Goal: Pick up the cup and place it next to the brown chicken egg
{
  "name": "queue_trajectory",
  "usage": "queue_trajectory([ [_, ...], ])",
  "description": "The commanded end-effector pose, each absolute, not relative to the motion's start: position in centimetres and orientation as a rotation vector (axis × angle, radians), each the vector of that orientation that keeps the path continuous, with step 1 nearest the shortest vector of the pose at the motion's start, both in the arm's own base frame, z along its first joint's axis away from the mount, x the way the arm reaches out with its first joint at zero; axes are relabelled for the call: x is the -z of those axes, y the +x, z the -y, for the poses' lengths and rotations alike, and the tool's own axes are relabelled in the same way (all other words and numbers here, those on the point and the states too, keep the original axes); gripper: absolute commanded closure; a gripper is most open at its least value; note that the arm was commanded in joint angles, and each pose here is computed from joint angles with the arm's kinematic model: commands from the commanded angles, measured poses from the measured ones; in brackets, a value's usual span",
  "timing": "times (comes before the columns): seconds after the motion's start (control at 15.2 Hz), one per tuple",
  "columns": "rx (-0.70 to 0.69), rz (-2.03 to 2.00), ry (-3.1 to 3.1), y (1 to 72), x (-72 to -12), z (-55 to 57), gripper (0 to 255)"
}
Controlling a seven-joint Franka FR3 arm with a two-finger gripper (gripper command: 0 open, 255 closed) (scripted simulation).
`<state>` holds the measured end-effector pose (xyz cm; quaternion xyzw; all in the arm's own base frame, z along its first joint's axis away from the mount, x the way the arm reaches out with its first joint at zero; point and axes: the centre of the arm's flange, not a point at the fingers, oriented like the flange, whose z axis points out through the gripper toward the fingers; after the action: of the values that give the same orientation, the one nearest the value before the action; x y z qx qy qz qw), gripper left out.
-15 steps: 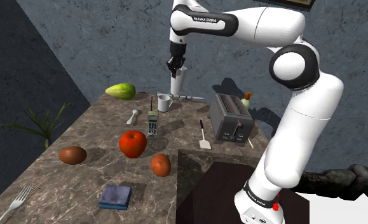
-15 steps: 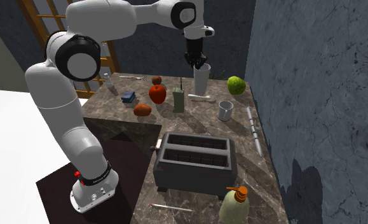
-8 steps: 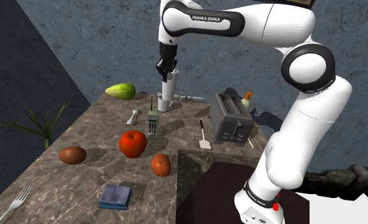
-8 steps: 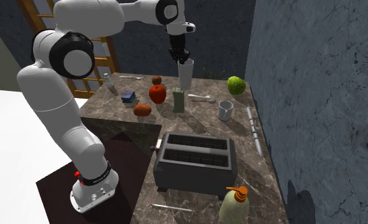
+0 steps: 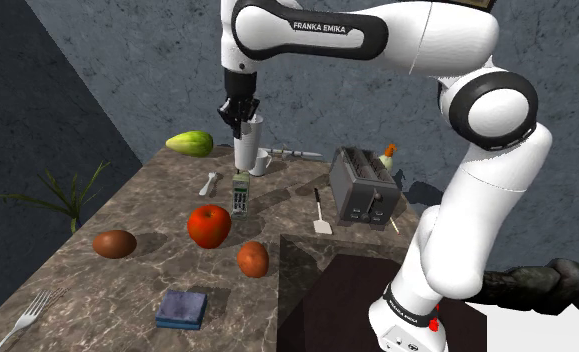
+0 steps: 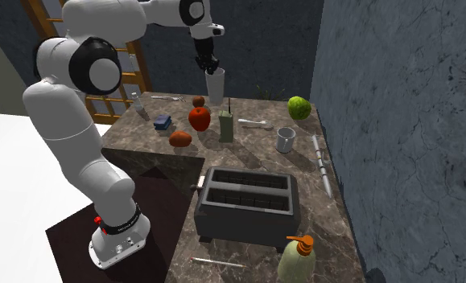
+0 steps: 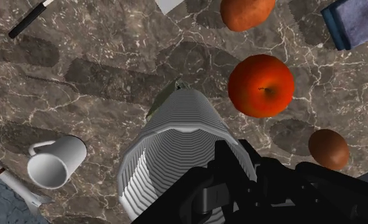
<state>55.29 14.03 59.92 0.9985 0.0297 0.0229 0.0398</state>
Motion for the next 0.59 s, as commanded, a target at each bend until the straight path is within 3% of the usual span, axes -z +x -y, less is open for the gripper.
queue_trajectory([
  [0.0,-0.071,-0.088,3.06,55.1,-59.9,-16.6,255],
  [0.53,-0.071,-0.088,3.06,53.6,-59.9,-27.0,255],
])
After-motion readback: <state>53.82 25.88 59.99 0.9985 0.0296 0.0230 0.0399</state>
